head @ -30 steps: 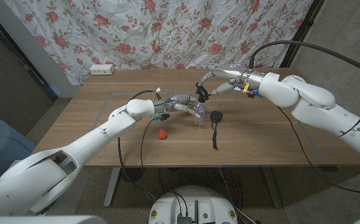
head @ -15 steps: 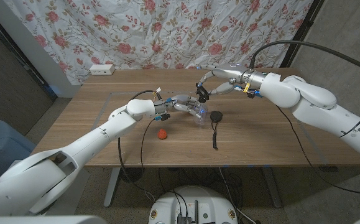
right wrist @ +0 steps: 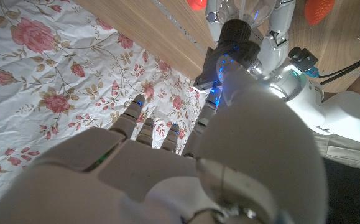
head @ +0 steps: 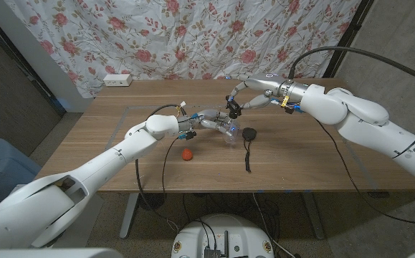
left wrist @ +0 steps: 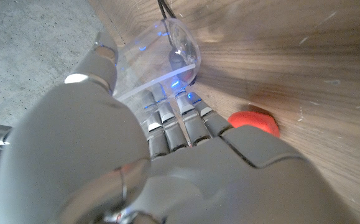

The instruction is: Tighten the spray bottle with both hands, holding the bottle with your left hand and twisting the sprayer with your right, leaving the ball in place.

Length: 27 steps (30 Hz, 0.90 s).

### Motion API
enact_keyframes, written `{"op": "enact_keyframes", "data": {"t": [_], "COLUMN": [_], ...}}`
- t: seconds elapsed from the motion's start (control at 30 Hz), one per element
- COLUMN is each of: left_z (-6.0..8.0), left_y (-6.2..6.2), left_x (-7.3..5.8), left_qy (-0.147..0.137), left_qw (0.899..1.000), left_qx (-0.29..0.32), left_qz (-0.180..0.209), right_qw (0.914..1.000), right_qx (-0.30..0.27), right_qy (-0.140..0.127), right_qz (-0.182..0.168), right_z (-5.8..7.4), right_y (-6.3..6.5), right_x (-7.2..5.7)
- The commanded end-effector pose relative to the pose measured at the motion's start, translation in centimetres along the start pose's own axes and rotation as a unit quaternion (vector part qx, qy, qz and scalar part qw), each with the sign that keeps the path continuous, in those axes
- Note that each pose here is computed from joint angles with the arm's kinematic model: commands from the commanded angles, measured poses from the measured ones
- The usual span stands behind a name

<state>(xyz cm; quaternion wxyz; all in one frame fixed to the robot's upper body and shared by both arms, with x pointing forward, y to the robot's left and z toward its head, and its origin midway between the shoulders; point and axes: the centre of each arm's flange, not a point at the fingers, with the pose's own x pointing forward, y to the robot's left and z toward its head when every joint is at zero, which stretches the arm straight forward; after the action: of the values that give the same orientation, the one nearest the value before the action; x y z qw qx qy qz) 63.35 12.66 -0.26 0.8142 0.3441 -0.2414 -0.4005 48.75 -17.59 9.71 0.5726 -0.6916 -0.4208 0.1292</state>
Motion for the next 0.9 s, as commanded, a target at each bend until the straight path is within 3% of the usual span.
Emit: {"op": "enact_keyframes", "data": {"t": [0.03,0.9], "left_z": [0.0,-0.1], "left_y": [-0.4,0.1], "left_x": [0.1,0.7], "left_qy": [0.003,0.002], "left_qw": [1.000,1.000], "left_qx": [-0.001,-0.002], "left_qz": [-0.001,-0.006], "right_qw": [0.9999,0.9985], "right_qx": [0.014,-0.017], "right_qy": [-0.002,0.003], "right_qz": [0.001,0.053], "right_z": [-0.4,0.0], "right_y": [-0.1,-0.6], "right_x": [-0.4,0.7]}}
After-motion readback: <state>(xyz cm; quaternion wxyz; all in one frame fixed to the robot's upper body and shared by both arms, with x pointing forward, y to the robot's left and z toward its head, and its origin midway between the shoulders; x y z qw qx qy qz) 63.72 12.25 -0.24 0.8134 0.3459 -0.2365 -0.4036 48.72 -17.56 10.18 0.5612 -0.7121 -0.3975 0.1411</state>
